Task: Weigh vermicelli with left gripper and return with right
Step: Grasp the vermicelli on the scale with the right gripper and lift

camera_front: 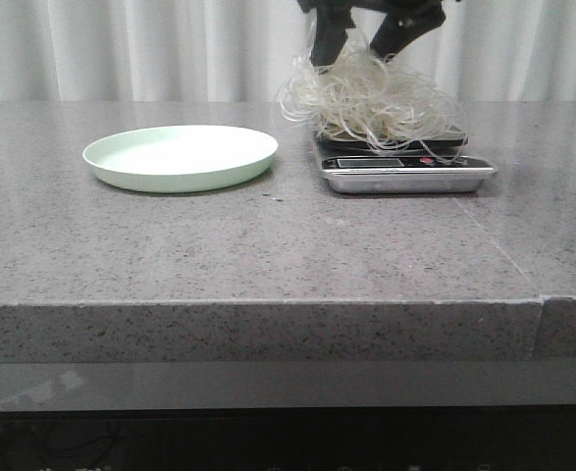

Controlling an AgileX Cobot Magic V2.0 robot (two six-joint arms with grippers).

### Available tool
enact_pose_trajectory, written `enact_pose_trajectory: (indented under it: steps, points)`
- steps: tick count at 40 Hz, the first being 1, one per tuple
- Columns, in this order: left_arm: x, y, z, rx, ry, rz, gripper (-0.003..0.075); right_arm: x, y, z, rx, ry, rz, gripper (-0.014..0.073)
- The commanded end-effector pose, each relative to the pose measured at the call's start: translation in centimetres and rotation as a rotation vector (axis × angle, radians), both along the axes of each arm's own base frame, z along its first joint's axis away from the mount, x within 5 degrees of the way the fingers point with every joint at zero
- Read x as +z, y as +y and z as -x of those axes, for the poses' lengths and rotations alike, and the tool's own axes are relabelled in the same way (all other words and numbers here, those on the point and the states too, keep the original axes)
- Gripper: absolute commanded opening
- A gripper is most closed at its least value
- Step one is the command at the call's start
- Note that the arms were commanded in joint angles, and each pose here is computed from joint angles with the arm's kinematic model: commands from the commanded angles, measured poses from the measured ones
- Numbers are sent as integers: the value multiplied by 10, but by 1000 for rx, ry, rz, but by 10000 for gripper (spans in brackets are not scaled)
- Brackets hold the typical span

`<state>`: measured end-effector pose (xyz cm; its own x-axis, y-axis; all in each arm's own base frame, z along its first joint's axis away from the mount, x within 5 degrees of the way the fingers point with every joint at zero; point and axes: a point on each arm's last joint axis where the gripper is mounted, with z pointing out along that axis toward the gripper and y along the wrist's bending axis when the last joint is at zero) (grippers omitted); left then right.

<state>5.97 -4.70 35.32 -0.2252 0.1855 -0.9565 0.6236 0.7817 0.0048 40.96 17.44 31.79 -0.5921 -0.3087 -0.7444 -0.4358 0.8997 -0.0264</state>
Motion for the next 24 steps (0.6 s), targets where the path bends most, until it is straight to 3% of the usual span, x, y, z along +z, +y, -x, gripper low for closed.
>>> enact_pose_trajectory:
  steps: [1,5,15,18,24]
  points:
    - [14,-2,0,-13,-61,70,459,30,-6,1,-2,-111,-18,547]
    - [14,-2,0,-13,-61,70,459,24,-6,0,-1,-89,2,503]
    - [14,-2,0,-13,-61,70,459,21,-6,0,0,-75,17,209]
    - [14,-2,0,-13,-61,70,459,21,-6,0,0,-75,17,167]
    - [14,-2,0,-13,-61,70,459,22,-7,1,0,-74,18,164]
